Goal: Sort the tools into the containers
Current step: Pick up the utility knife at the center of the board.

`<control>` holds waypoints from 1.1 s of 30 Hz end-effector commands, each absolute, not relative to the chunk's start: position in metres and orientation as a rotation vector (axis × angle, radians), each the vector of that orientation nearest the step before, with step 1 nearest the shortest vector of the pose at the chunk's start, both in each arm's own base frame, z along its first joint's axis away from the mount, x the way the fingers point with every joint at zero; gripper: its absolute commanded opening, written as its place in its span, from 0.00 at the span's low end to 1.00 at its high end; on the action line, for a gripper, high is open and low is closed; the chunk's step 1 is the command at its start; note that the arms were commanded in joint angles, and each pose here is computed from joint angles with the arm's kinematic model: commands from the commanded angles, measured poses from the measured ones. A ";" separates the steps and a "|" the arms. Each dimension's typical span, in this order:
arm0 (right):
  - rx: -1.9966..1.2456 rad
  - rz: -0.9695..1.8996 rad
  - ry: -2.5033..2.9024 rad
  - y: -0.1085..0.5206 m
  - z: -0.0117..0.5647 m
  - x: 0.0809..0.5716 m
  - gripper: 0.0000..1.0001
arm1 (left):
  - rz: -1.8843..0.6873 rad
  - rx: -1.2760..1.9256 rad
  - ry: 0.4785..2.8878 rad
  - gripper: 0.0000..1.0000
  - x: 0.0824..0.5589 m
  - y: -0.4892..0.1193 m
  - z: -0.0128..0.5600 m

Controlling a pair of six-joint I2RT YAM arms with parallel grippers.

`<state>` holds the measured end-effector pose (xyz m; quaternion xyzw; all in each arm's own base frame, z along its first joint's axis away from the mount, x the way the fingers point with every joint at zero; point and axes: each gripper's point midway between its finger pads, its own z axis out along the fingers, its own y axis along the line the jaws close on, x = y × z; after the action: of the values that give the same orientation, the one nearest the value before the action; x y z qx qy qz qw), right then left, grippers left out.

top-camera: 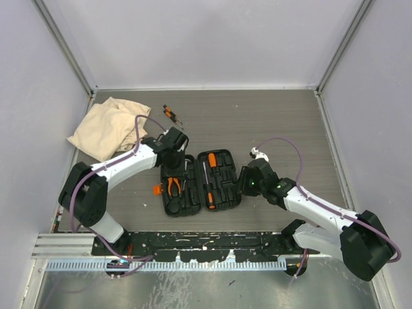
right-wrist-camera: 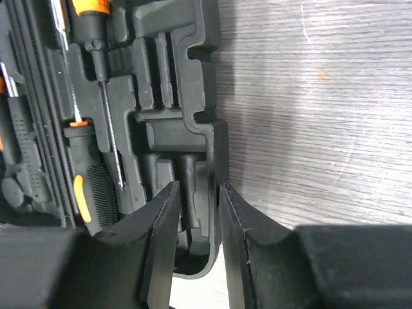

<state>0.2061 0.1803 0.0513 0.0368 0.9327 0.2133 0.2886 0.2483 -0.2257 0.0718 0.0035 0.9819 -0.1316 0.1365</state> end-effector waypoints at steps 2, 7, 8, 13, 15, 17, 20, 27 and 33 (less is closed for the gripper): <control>0.168 0.836 2.287 0.212 0.102 0.227 0.37 | -0.652 -0.039 2.692 0.09 0.260 -0.258 0.102; 0.233 1.028 2.198 0.232 0.125 0.230 0.37 | -0.705 -0.006 2.661 0.09 0.256 -0.271 0.110; 0.248 1.050 2.177 0.235 0.130 0.232 0.37 | -0.703 0.002 2.660 0.09 0.255 -0.273 0.110; 0.417 0.869 2.173 0.208 0.125 0.245 0.39 | -0.683 0.007 2.664 0.08 0.255 -0.274 0.107; 0.452 0.744 2.204 0.191 0.114 0.246 0.39 | -0.673 0.004 2.662 0.08 0.254 -0.273 0.106; 0.448 0.703 2.208 0.184 0.112 0.244 0.40 | -0.672 0.001 2.653 0.08 0.255 -0.271 0.109; 0.357 0.845 2.137 0.202 0.131 0.245 0.42 | -0.679 0.011 2.642 0.08 0.254 -0.270 0.112; 0.239 1.176 2.047 0.257 0.170 0.252 0.46 | -0.720 0.039 2.627 0.08 0.249 -0.272 0.117; 0.274 1.307 2.061 0.289 0.171 0.271 0.47 | -0.767 0.077 2.611 0.08 0.242 -0.276 0.123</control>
<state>0.2525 0.2542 0.1205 0.1158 0.8434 0.4117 0.3251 0.2405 -0.2645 0.0997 0.0071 0.9551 -0.2349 0.1805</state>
